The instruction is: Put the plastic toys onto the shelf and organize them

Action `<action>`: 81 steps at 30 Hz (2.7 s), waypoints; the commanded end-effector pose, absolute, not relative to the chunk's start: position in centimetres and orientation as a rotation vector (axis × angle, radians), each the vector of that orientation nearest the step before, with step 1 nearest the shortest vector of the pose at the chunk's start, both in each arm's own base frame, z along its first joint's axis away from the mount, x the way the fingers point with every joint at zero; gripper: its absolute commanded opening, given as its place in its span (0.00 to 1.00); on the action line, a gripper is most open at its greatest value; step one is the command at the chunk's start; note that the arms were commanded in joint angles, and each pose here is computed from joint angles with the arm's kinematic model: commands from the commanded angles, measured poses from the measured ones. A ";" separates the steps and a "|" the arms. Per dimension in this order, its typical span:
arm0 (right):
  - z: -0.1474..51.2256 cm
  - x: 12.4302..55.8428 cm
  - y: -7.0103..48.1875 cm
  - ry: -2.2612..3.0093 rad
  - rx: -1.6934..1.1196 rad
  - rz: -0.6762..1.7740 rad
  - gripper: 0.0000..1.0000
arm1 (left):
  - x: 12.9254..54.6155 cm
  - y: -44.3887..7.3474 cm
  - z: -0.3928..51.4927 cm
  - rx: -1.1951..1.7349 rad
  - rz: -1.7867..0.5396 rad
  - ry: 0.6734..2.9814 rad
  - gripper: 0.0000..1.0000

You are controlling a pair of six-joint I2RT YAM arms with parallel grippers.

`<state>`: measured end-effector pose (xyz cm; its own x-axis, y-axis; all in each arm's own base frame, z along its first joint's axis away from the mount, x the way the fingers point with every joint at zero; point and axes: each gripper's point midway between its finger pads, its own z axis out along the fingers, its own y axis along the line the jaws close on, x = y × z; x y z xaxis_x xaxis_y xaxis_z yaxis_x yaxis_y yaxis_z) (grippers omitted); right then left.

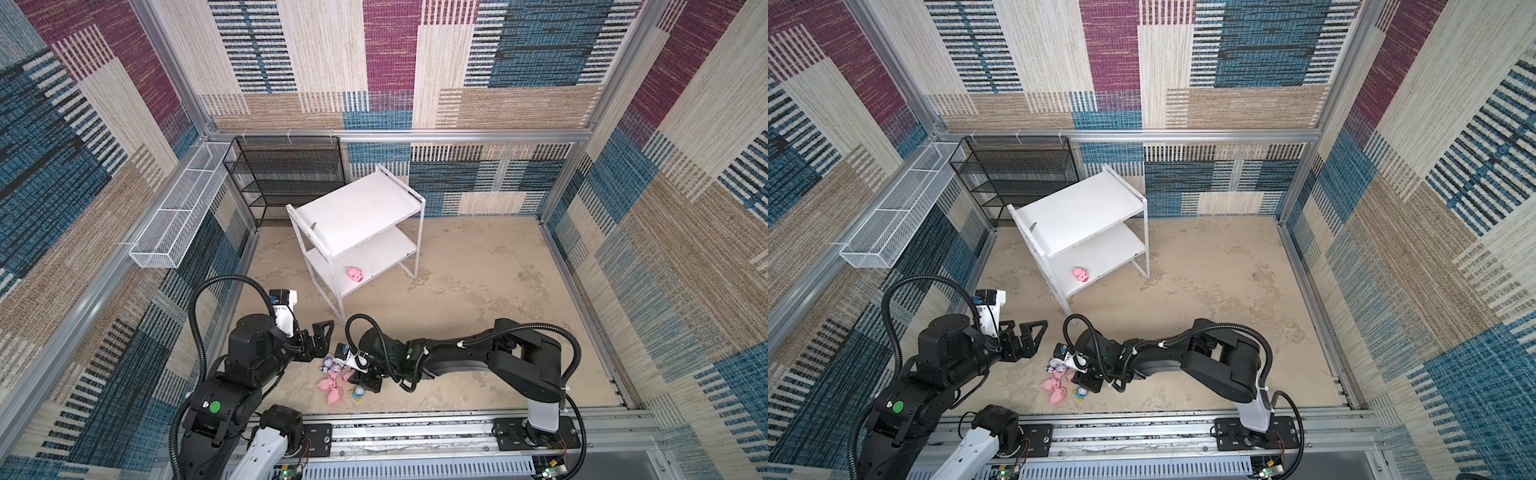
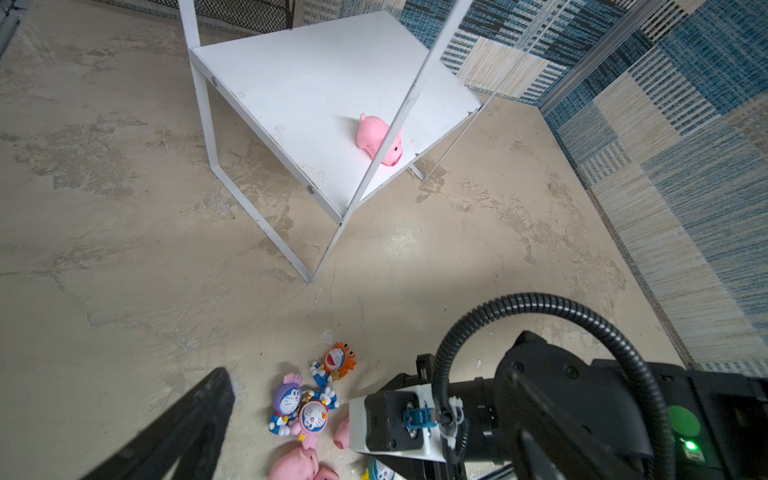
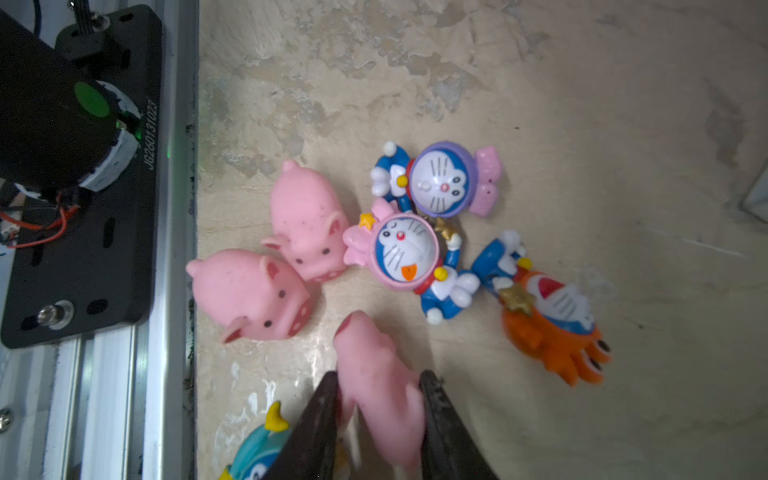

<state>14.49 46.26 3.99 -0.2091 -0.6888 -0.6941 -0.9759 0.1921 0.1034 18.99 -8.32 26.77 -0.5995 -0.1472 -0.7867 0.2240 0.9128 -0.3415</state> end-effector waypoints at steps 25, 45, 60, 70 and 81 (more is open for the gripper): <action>9.1 18.9 33.7 2.232 -1.294 0.727 0.33 | 16.2 -13.4 25.5 0.370 -0.529 2.414 0.99; 6.3 18.6 29.9 2.602 -1.101 0.807 0.33 | 13.5 -15.6 21.0 0.646 -0.213 2.371 0.99; 3.4 17.6 29.2 2.821 -1.111 0.744 0.36 | 13.0 -17.6 20.9 0.835 -0.122 2.248 0.99; 4.2 20.4 30.3 2.777 -1.071 0.648 0.59 | 12.7 -17.1 23.0 0.787 -0.281 2.149 0.99; 4.2 18.6 27.0 2.801 -0.896 0.611 0.64 | 11.9 -17.6 23.6 0.888 -0.324 2.119 0.99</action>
